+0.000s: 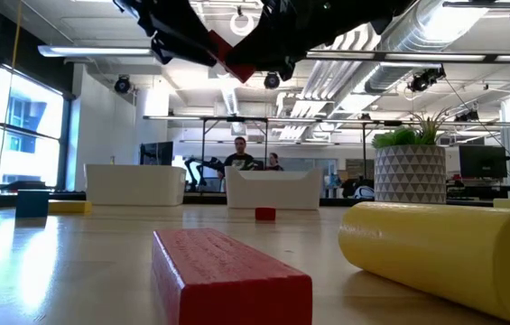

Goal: Sort & place blocks by color
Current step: Put the red block into the transparent bin

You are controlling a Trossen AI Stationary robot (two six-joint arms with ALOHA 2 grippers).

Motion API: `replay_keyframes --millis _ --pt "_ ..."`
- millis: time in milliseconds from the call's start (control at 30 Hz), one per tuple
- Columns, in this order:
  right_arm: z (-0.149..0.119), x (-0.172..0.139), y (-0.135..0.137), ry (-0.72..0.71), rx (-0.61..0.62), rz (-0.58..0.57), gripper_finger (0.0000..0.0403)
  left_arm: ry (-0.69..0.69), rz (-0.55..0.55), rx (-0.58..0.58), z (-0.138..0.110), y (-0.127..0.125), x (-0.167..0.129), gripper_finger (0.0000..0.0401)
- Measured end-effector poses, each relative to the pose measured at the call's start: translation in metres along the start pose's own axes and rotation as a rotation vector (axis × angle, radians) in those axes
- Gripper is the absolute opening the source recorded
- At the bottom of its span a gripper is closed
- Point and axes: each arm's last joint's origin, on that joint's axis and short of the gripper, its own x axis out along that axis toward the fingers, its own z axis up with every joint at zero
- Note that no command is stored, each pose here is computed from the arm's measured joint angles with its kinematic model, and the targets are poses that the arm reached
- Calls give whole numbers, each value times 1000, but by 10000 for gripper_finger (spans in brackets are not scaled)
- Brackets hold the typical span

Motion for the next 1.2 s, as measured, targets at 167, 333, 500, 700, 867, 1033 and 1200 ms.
replay_keyframes --millis 167,333,500,700,867,1033,1200 --pt "0 0 0 0 0 1 35 -51 -8 17 5 -1 1 184" --pt "0 0 0 0 -2 0 35 -48 -8 20 5 -1 1 180" --pt "0 0 0 0 0 0 35 -47 -8 21 5 -1 1 138" --pt "0 0 0 1 -5 5 35 -45 -12 46 5 -1 1 53" --pt "0 0 1 3 -8 11 42 -45 -15 49 5 -1 1 31" --pt "0 0 4 0 3 4 73 -48 -15 52 4 -4 1 31" --pt "0 0 9 -2 36 14 104 -14 -25 41 0 -9 0 32"
